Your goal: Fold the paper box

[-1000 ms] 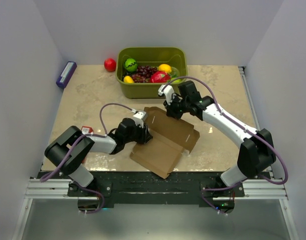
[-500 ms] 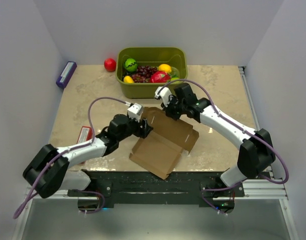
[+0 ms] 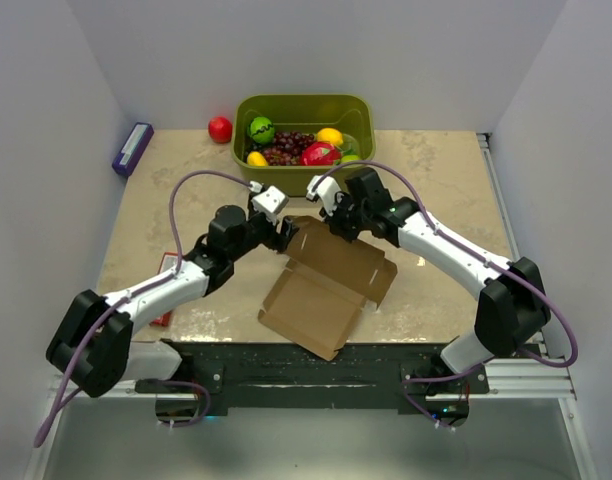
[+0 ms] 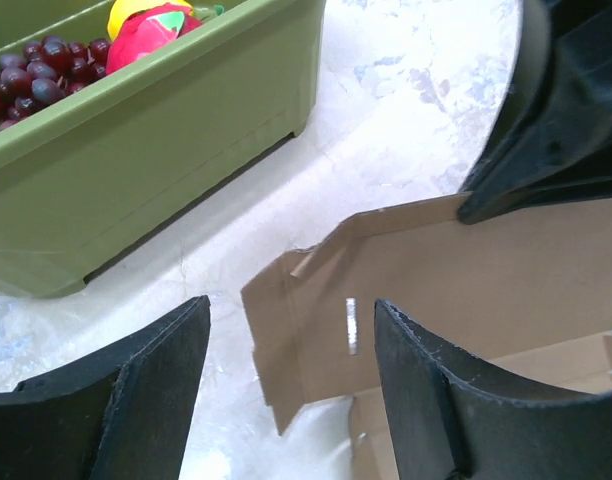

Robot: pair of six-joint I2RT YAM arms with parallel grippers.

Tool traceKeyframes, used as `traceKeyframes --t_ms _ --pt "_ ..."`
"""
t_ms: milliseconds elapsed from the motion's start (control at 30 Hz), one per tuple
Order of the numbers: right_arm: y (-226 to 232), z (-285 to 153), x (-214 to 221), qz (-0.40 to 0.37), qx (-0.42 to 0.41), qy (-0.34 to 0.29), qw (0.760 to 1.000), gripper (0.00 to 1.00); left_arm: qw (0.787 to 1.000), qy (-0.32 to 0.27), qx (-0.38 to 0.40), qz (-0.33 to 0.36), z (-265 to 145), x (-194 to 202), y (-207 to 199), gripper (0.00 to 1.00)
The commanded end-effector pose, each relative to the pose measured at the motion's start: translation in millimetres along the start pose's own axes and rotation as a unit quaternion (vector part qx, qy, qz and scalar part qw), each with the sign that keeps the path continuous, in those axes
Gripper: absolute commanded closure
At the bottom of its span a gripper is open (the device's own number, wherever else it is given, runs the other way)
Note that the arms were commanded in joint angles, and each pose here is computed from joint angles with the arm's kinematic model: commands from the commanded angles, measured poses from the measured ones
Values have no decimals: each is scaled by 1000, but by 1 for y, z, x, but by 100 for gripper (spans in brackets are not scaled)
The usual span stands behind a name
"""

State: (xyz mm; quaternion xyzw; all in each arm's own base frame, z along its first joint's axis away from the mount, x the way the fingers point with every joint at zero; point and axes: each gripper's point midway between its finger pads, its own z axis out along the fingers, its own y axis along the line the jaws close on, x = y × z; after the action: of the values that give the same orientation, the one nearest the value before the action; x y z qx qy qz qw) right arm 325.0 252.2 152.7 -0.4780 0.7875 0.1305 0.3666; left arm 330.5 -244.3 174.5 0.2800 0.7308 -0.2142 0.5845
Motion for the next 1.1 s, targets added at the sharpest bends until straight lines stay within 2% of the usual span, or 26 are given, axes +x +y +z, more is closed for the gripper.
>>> traceKeyframes --t_ms 0,233,500,800,900,1067 --pt "-2 -3 -10 -17 10 -19 1000 100 998 -37 34 48 13 -27 0 30" --pt "-1 -4 -10 -19 9 -19 1000 100 995 -39 63 72 25 -33 -6 33" --pt "0 -4 -9 -18 7 -17 1000 100 994 -28 77 73 37 -22 -6 33" --pt "0 -1 -6 -18 6 -11 1000 100 993 -33 89 73 46 -18 -9 41" --pt "0 0 -5 -18 6 -9 1000 100 992 -32 94 72 49 -16 -10 45" --pt "-1 0 -4 -19 11 -7 1000 100 992 -26 103 68 50 -9 -13 60"
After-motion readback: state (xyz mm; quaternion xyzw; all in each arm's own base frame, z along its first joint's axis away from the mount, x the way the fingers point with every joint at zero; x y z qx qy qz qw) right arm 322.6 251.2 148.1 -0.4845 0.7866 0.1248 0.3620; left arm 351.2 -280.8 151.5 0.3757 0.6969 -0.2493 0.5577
